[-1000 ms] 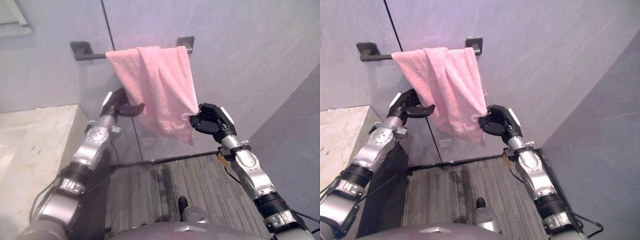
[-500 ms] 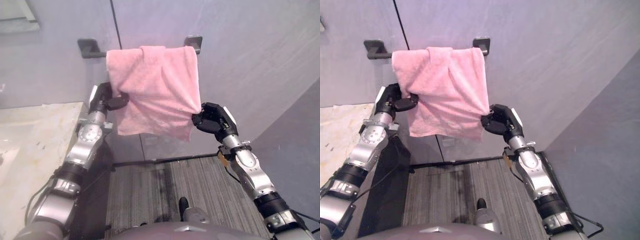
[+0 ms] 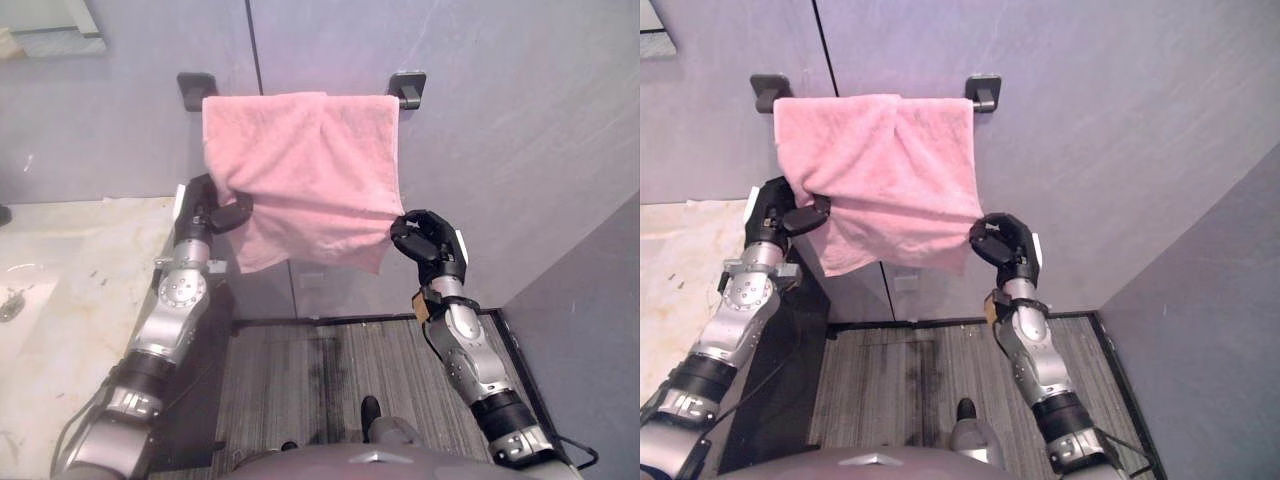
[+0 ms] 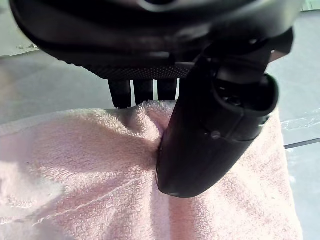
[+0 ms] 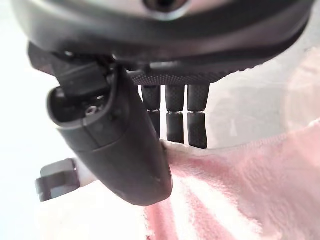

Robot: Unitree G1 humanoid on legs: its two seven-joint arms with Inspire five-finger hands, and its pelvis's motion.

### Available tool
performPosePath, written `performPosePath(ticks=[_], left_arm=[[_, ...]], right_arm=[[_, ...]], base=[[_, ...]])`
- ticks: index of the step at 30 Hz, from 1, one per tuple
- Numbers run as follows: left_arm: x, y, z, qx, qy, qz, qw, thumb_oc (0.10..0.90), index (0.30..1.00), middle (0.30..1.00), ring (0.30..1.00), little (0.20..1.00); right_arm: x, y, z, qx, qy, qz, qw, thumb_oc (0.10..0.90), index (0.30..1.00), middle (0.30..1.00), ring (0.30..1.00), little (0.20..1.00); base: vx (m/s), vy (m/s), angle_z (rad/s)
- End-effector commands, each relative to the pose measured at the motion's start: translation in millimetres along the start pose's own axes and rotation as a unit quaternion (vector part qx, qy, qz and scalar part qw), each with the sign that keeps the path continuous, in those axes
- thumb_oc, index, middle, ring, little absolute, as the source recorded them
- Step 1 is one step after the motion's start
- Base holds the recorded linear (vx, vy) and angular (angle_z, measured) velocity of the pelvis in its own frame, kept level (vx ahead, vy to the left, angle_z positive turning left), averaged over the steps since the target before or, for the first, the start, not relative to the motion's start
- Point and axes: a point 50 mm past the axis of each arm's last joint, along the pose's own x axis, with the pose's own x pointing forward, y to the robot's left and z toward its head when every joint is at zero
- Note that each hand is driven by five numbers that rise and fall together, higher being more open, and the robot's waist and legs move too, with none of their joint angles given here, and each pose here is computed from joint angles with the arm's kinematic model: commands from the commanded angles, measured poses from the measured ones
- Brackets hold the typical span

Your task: Organize the bathroom.

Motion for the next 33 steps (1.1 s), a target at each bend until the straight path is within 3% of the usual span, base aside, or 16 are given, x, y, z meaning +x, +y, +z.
performPosePath(ticks=[1, 5, 6, 7, 8, 10, 19, 33], left_arm=[[17, 20, 53, -0.02, -0.136, 0.075, 0.988, 0.433, 0.349, 0.349, 0.349, 0.349], [18, 17, 54, -0.019, -0.135, 0.066, 0.988, 0.521, 0.481, 0.481, 0.481, 0.481], [19, 16, 54, -0.019, -0.134, 0.063, 0.989, 0.709, 0.764, 0.764, 0.764, 0.764], [19, 16, 54, -0.019, -0.133, 0.063, 0.989, 0.775, 0.862, 0.862, 0.862, 0.862], [20, 16, 54, -0.019, -0.131, 0.061, 0.989, 0.8, 0.9, 0.9, 0.9, 0.9], [21, 15, 53, -0.017, -0.126, 0.06, 0.99, 0.8, 0.9, 0.9, 0.9, 0.9], [11, 14, 35, -0.048, -0.081, 0.054, 0.994, 0.8, 0.9, 0.9, 0.9, 0.9], [-7, -5, 0, -0.057, 0.022, -0.042, 0.997, 0.8, 0.9, 0.9, 0.9, 0.9]], right_arm=[[15, -19, 44, 0.053, -0.103, -0.081, 0.99, 0.4, 0.3, 0.3, 0.3, 0.3], [17, -15, 43, 0.056, -0.101, -0.079, 0.99, 0.4, 0.3, 0.3, 0.3, 0.3], [17, -13, 44, 0.052, -0.104, -0.074, 0.99, 0.4, 0.3, 0.3, 0.3, 0.3], [17, -12, 44, 0.052, -0.105, -0.073, 0.99, 0.4, 0.3, 0.3, 0.3, 0.3], [18, -12, 45, 0.052, -0.105, -0.071, 0.991, 0.562, 0.542, 0.542, 0.542, 0.542], [19, -12, 47, 0.046, -0.106, -0.063, 0.991, 0.8, 0.9, 0.9, 0.9, 0.9], [12, -22, 51, -0.014, -0.13, -0.059, 0.99, 0.8, 0.9, 0.9, 0.9, 0.9], [3, -44, 35, -0.032, -0.102, -0.094, 0.99, 0.8, 0.9, 0.9, 0.9, 0.9]], base=[[0.0, 0.0, 0.0], [0.0, 0.0, 0.0], [0.0, 0.0, 0.0], [0.0, 0.0, 0.0], [0.0, 0.0, 0.0], [-0.02, -0.005, 0.0], [-0.06, -0.02, 0.0], [-0.09, -0.04, 0.09]])
